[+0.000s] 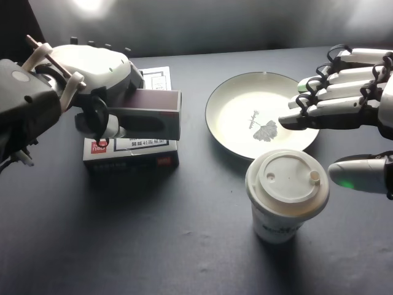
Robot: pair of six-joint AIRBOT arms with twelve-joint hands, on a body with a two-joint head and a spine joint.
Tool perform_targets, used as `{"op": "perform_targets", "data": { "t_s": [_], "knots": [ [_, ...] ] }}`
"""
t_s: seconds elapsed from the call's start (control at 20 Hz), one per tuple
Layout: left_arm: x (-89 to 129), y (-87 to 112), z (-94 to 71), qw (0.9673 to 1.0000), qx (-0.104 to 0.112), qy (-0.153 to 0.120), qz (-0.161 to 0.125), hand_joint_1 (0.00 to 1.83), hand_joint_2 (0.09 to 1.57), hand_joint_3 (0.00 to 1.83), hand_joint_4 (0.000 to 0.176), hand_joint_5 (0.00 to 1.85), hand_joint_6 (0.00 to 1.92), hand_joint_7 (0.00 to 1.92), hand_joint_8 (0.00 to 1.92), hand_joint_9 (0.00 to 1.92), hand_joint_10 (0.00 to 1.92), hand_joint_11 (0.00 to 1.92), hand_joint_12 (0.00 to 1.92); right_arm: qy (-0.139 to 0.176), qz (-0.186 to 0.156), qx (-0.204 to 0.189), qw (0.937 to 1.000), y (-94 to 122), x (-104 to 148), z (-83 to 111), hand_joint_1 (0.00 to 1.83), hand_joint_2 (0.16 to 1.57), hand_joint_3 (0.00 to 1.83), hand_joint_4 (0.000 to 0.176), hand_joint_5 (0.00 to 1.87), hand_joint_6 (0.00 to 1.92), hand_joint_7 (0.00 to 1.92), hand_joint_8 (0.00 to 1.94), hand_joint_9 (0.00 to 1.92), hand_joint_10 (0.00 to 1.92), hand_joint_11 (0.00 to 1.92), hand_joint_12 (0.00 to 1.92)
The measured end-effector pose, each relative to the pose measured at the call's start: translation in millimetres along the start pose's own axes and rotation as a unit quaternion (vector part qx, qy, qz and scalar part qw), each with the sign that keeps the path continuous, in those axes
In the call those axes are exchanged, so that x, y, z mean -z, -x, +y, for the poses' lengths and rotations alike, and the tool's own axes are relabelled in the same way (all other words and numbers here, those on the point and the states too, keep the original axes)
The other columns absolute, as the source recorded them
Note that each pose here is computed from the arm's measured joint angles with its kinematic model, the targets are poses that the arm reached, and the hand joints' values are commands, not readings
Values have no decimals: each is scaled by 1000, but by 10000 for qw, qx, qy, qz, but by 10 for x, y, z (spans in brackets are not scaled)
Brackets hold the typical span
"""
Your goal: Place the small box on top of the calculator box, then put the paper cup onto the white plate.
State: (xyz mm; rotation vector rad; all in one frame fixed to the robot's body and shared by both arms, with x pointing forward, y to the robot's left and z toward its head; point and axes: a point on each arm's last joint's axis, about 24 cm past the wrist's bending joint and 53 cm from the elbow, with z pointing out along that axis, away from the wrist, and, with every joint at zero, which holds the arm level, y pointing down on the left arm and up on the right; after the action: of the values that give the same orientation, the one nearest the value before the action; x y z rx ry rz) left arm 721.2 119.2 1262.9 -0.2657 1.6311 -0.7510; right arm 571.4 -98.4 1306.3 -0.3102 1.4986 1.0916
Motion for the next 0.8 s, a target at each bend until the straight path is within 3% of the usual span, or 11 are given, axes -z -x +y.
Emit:
{"op": "perform_targets", "data": {
  "t_s": [0.2,0.45,0.55,0.6,0.65,0.7,0.75,0.8],
  "knots": [
    [-125,-3,57,10000,-20,-9,78,1356,1180,0,0,765,1075,930,1104,764,1494,458,1415,-12,-14,7,10000,13,-16,-26,0,1410,0,0,373,6,337,5,265,10,0,821],
    [-293,52,128,10000,-42,-74,-2,1334,1178,2,0,751,1133,946,1074,772,1419,441,1416,23,-8,-7,10000,1,-59,-32,0,1410,0,0,331,0,297,0,227,1,0,712],
    [-318,20,181,10000,-42,-53,38,1347,1204,0,0,684,1213,900,1133,726,1526,387,1425,50,2,-21,10000,-13,-83,-24,0,1405,0,0,370,10,345,10,271,14,0,807],
    [-322,6,198,10000,-45,-50,51,1244,1219,0,0,630,1311,918,1219,654,1058,306,1396,66,10,-29,10000,-23,-95,-14,0,1407,0,0,363,5,346,6,267,10,0,791],
    [-327,-7,205,9999,-92,-61,50,1304,1192,0,0,610,595,839,1249,653,775,251,1339,100,6,-42,9999,-27,-110,7,0,1407,0,0,361,3,345,4,266,8,0,788],
    [-324,-49,231,9999,-91,-41,102,1314,1191,0,0,687,239,812,1271,680,597,234,1304,166,-3,-44,9999,-31,-129,44,0,1406,0,0,370,7,355,8,276,12,0,788],
    [-322,-67,243,9999,-108,-34,119,1205,1156,0,0,703,86,760,603,704,445,224,1237,200,-18,-24,9998,-20,-133,64,0,1404,0,0,368,4,351,4,279,10,0,806],
    [-321,-67,243,9999,-96,-37,122,1166,1158,0,0,682,26,788,260,700,350,206,1220,283,-30,64,9996,-12,-139,115,0,1404,0,0,369,4,349,2,273,7,0,807]
  ]
}}
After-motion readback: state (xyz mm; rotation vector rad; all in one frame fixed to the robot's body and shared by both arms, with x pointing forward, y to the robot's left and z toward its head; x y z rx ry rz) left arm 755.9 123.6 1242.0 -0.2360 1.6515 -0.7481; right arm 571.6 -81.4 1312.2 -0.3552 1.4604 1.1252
